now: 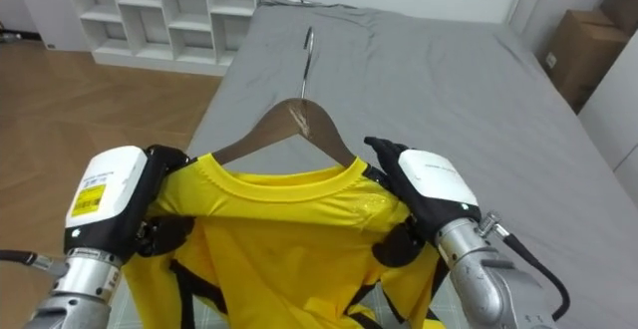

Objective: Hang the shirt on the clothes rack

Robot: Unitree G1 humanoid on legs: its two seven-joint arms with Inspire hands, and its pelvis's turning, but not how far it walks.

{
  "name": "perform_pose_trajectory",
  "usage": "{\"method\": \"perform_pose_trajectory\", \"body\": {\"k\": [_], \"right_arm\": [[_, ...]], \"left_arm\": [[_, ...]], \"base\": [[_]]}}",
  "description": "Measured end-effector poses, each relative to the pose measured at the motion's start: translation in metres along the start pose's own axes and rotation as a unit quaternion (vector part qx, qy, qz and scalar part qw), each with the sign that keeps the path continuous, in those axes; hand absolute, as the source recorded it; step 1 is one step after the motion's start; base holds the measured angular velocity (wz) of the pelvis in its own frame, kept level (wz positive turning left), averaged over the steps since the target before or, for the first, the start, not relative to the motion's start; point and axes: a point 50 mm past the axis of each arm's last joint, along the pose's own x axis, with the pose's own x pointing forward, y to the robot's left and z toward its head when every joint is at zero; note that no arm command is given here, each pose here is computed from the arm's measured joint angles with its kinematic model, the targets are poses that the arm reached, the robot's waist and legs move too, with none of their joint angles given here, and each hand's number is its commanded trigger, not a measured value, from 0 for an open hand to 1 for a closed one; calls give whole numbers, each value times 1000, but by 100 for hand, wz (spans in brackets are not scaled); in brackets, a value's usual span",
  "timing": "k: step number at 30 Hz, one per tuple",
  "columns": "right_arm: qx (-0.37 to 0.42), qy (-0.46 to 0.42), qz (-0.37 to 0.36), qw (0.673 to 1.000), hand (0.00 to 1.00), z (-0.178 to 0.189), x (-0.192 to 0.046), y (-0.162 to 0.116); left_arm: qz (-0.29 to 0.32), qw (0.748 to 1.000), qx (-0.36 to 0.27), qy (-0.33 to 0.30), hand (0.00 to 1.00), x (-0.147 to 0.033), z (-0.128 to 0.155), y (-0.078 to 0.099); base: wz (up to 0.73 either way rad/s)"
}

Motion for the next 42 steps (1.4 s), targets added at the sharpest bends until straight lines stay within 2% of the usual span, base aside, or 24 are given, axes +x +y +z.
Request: {"method": "perform_pose_trajectory", "body": {"k": [9, 24, 29, 37, 38, 39, 40, 41, 42], "right_arm": [[-54, 10, 2, 999, 0, -1, 0, 0], [-70, 14, -7, 997, 0, 3, 1, -5], [-65, 9, -9, 998, 0, 7, 1, -7], [-6, -5, 5, 1000, 0, 12, 1, -8], [-4, -6, 6, 1000, 32, 12, 1, -8], [-1, -7, 6, 1000, 58, 12, 1, -8], [7, -8, 6, 1000, 70, 13, 1, -7], [7, -8, 6, 1000, 89, 13, 1, -7], [7, -9, 7, 1000, 100, 14, 1, -7]], "left_arm": [[-4, 1000, 3, -3, 100, 0, 1, -1], [5, 1000, 8, -7, 100, 1, 3, 2], [9, 1000, 9, -8, 100, 1, 4, 4], [8, 1000, 11, -10, 100, 1, 4, 4], [8, 1000, 11, -10, 100, 1, 4, 4], [8, 1000, 12, -10, 100, 1, 4, 4], [8, 1000, 11, -10, 100, 1, 4, 4], [8, 1000, 12, -10, 100, 1, 4, 4], [8, 1000, 11, -10, 100, 1, 4, 4]], "base": [[0], [-4], [-2], [0], [0], [0], [0], [-3], [0]]}}
